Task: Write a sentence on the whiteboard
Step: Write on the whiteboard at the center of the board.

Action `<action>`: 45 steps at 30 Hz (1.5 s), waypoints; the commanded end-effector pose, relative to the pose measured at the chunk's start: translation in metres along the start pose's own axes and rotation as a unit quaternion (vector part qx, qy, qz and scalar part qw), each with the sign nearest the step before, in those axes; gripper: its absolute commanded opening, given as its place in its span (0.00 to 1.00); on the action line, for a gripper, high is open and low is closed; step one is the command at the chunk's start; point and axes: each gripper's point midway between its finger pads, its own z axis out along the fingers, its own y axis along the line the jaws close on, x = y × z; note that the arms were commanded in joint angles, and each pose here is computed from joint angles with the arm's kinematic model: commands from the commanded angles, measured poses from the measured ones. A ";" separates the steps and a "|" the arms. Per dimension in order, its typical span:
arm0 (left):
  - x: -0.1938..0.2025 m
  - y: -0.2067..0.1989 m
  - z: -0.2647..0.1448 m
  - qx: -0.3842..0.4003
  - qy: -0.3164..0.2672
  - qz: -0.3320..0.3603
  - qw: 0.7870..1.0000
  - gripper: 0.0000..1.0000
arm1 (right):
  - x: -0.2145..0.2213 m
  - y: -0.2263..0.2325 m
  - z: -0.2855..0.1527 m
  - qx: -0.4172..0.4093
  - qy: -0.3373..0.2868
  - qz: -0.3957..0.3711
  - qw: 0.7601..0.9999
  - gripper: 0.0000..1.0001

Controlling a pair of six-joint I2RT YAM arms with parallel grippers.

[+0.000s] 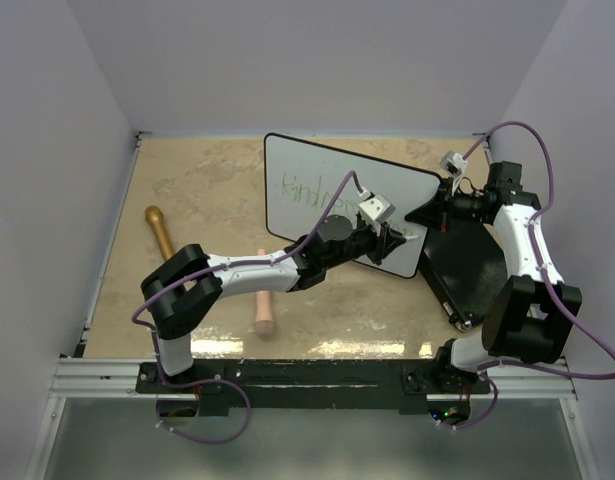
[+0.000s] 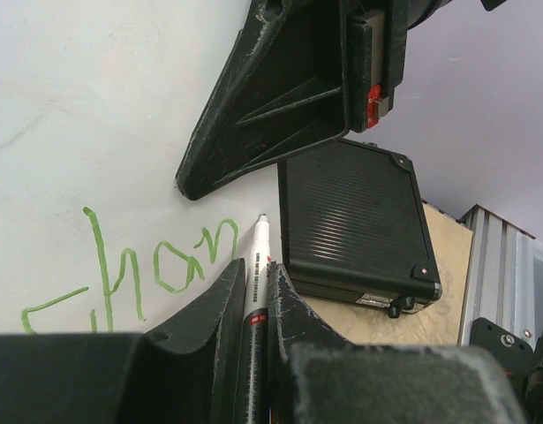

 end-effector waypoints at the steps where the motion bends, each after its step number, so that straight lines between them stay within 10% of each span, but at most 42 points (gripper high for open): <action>1: -0.035 0.012 -0.001 -0.021 -0.048 0.014 0.999 0.00 | -0.005 0.002 -0.004 0.017 0.009 -0.032 0.999 0.00; 45: 0.000 0.014 -0.001 0.010 0.001 -0.007 1.000 0.00 | -0.004 0.001 -0.003 0.016 0.011 -0.030 0.999 0.00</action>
